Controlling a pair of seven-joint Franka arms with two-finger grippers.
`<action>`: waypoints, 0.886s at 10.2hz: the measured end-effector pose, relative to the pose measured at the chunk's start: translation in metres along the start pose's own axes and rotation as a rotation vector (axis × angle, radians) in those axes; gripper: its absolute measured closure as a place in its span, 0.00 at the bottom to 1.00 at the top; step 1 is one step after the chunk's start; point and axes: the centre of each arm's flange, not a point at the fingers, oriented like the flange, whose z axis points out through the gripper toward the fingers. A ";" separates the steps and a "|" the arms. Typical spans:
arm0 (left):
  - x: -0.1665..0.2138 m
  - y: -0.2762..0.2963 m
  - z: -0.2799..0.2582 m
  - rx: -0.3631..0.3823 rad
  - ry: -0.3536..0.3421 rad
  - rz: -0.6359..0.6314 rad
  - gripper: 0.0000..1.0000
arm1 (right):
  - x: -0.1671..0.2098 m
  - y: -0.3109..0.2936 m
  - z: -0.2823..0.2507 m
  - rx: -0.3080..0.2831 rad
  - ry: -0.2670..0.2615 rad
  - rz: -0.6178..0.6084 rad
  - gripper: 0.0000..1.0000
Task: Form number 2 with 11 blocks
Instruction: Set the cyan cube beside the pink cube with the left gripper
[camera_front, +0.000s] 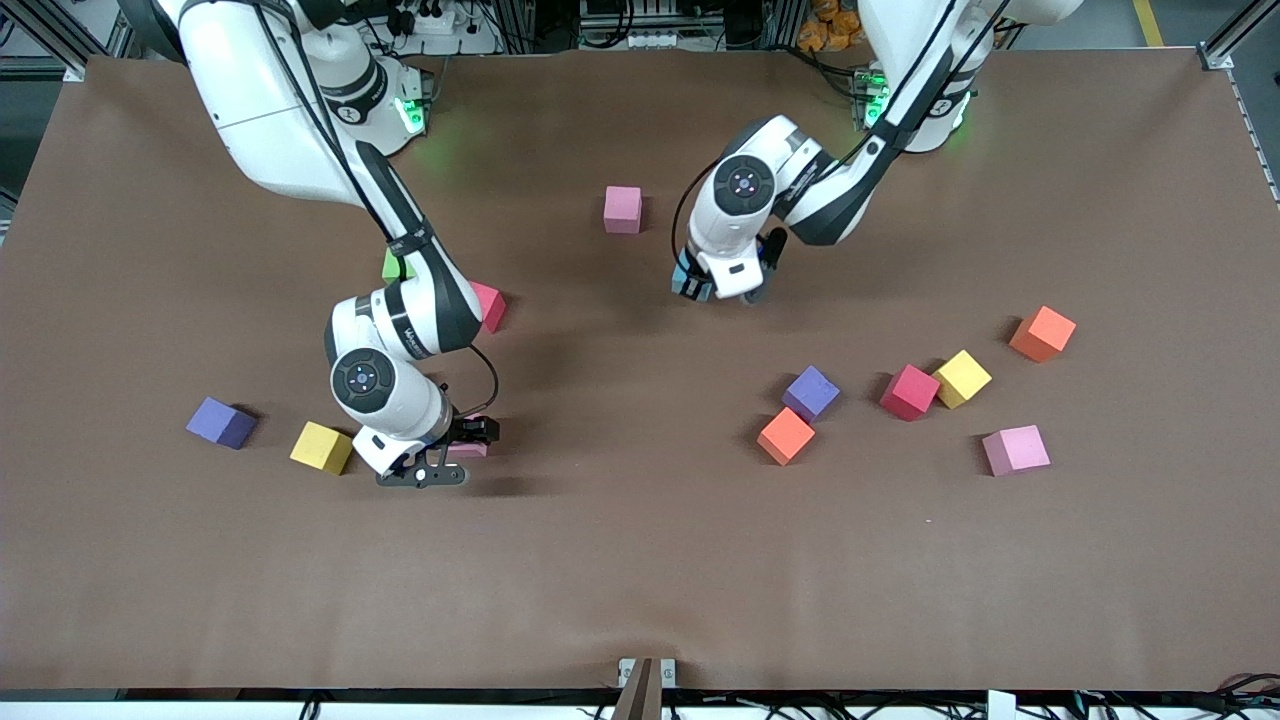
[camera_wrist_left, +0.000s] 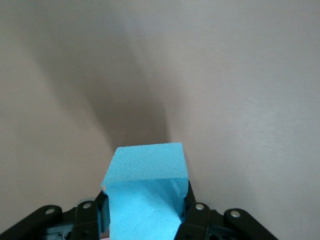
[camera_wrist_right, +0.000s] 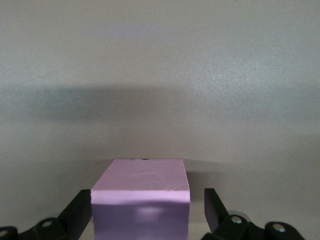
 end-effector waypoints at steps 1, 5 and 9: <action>-0.004 -0.012 0.001 0.016 -0.023 -0.065 0.45 | -0.001 0.000 0.003 -0.001 -0.003 0.000 0.03; -0.045 -0.050 0.016 -0.009 -0.057 -0.240 0.45 | -0.002 0.000 0.011 -0.004 -0.014 0.000 0.16; -0.056 -0.066 0.030 -0.053 -0.077 -0.325 0.45 | -0.002 -0.001 0.012 -0.002 -0.011 -0.001 0.28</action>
